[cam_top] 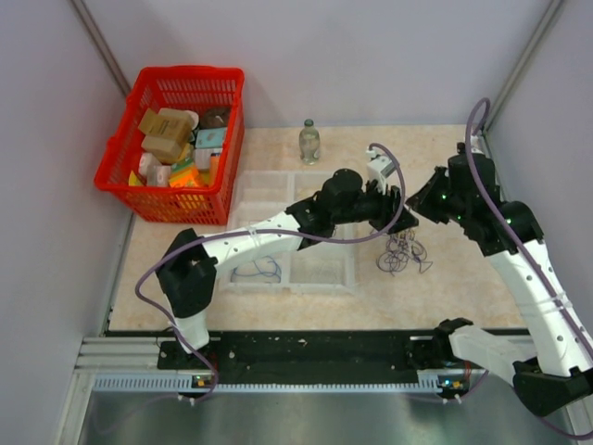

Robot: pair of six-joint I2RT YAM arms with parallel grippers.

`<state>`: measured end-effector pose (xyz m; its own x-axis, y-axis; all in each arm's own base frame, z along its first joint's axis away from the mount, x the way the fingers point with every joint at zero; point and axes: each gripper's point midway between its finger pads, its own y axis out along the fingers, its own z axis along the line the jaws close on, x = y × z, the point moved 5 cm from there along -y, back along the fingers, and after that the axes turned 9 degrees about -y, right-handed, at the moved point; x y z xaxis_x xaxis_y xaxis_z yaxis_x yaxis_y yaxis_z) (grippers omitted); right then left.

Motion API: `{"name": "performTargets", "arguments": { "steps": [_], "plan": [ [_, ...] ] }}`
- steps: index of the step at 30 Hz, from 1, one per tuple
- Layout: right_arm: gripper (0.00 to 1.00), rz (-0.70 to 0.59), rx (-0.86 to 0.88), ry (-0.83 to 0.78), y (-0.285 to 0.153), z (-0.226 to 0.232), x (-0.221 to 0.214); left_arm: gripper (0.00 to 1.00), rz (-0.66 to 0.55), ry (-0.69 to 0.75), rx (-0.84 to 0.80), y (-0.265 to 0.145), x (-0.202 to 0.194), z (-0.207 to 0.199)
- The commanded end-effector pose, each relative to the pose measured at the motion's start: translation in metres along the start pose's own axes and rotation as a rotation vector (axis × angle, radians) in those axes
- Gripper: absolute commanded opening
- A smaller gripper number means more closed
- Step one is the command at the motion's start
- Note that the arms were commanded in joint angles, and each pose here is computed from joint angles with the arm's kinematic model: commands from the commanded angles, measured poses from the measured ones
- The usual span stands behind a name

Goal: Untangle the cables

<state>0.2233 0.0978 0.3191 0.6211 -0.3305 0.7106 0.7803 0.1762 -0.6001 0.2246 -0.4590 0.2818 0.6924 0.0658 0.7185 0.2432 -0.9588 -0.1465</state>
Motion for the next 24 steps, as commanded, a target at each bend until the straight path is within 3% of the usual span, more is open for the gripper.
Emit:
{"name": "performTargets", "arguments": {
  "steps": [1,4,6,7,8,9,11,12,17,21,24],
  "plan": [
    [0.00,-0.075,0.062,0.104,-0.025,0.010,0.019,0.44,-0.093,0.063,-0.103,0.004,0.028,-0.030],
    [0.00,-0.067,0.092,0.103,-0.028,0.013,0.018,0.31,-0.115,0.061,-0.103,0.005,0.032,-0.031],
    [0.00,-0.068,0.090,0.096,-0.026,0.011,0.015,0.11,-0.121,0.060,-0.103,0.006,0.034,-0.031],
    [0.02,-0.070,0.075,0.083,-0.023,0.007,0.013,0.03,-0.126,0.058,-0.100,0.007,0.034,-0.031],
    [0.11,-0.072,0.051,0.047,-0.019,0.002,0.011,0.00,-0.130,0.054,-0.093,0.007,0.036,-0.031],
    [0.23,-0.076,0.015,-0.003,-0.015,-0.005,0.009,0.00,-0.132,0.054,-0.091,0.006,0.036,-0.031],
    [0.57,-0.075,-0.142,-0.093,-0.010,-0.031,0.005,0.00,-0.128,0.046,-0.076,0.005,0.038,-0.032],
    [0.63,-0.064,-0.207,-0.086,-0.009,-0.044,0.003,0.00,-0.129,0.041,-0.055,0.003,0.041,-0.031],
    [0.71,-0.089,-0.118,0.116,-0.013,-0.065,-0.011,0.00,-0.159,0.005,0.016,-0.002,0.055,-0.027],
    [0.73,-0.132,-0.354,0.170,-0.007,-0.108,-0.020,0.00,-0.159,-0.053,0.086,-0.001,0.065,-0.012],
    [0.79,-0.066,-0.480,0.170,0.010,-0.131,-0.038,0.00,-0.159,-0.080,0.096,-0.001,0.069,-0.006]
  ]
}}
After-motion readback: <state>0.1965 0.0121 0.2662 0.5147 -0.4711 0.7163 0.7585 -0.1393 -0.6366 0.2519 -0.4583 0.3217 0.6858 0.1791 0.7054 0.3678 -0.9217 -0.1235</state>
